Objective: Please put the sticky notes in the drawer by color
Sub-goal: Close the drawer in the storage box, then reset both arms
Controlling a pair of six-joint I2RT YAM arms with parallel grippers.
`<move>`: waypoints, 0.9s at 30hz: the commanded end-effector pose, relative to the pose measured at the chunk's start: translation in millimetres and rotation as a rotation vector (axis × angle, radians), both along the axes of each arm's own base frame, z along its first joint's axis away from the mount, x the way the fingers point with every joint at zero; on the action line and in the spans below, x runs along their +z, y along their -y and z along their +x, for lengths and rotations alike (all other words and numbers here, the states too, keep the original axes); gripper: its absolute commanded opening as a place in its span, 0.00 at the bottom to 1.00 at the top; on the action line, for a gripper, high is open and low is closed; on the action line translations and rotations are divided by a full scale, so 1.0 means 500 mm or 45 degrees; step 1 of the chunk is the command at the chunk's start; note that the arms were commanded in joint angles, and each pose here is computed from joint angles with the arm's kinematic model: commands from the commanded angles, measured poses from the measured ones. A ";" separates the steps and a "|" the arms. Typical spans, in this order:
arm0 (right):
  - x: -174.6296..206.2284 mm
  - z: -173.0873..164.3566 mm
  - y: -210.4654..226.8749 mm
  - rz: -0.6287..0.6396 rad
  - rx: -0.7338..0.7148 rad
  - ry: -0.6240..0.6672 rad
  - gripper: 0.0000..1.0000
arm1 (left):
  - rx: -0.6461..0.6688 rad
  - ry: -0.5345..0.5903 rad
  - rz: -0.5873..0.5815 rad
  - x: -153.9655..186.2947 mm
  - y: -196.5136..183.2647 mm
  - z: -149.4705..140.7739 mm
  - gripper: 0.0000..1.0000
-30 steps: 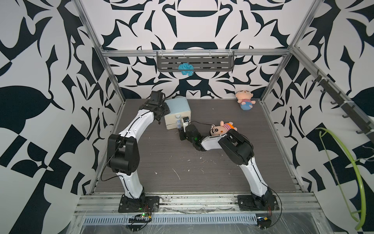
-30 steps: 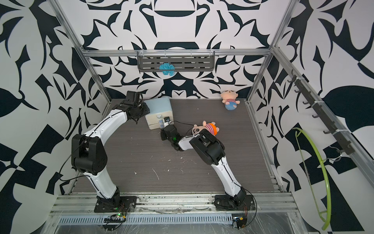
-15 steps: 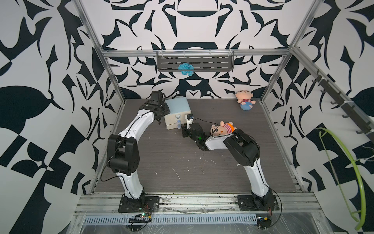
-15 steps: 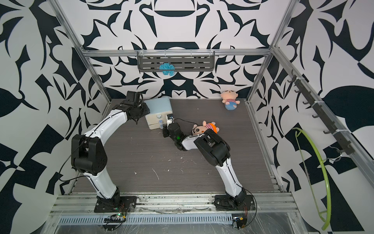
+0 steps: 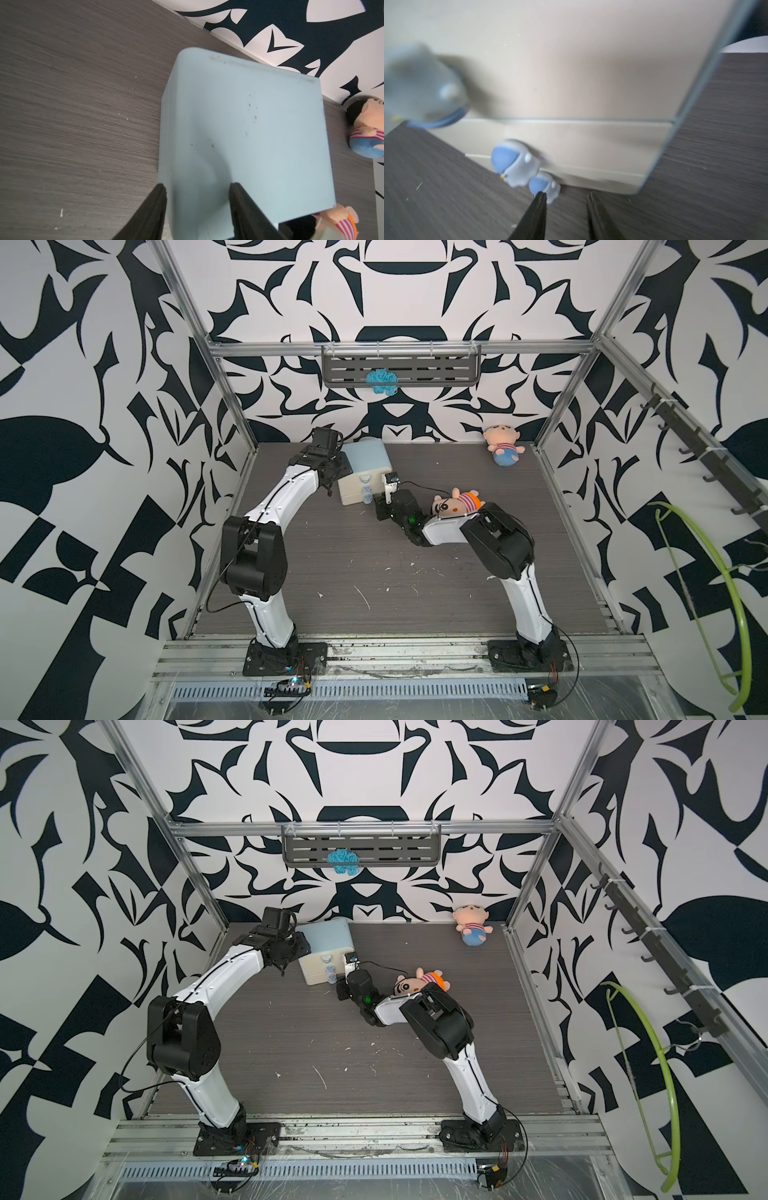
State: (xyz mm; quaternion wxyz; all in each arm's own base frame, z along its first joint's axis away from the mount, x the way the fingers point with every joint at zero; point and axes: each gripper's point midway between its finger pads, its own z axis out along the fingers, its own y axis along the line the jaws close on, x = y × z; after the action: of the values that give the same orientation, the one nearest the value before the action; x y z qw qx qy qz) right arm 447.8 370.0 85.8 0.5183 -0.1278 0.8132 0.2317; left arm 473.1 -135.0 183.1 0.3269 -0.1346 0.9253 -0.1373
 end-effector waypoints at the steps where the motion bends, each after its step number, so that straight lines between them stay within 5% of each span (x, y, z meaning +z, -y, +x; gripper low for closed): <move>1: 0.122 -0.034 0.034 0.049 0.021 0.122 0.56 | -0.042 -0.054 0.110 -0.002 -0.015 -0.046 0.67; 7: 0.175 -0.120 0.134 -0.092 0.028 0.143 0.83 | -0.135 0.294 0.121 0.127 -0.009 -0.062 0.97; 14: 0.226 -0.161 0.327 -0.335 -0.201 0.231 0.91 | -0.227 0.660 0.268 0.169 -0.050 -0.157 0.99; 20: 0.234 -0.169 0.532 -0.477 -0.503 0.250 0.92 | -0.059 0.734 0.498 0.088 -0.152 -0.240 1.00; 27: 0.124 -0.184 0.709 -0.496 -0.785 0.198 0.99 | -0.013 0.831 0.639 -0.015 -0.227 -0.299 0.99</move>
State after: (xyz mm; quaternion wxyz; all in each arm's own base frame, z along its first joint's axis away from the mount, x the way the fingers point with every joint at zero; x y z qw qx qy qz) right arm 353.5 36.3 148.2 0.5711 -0.0174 0.8165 -0.0828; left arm 318.8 -34.2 151.2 0.5626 0.0077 0.8260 0.0342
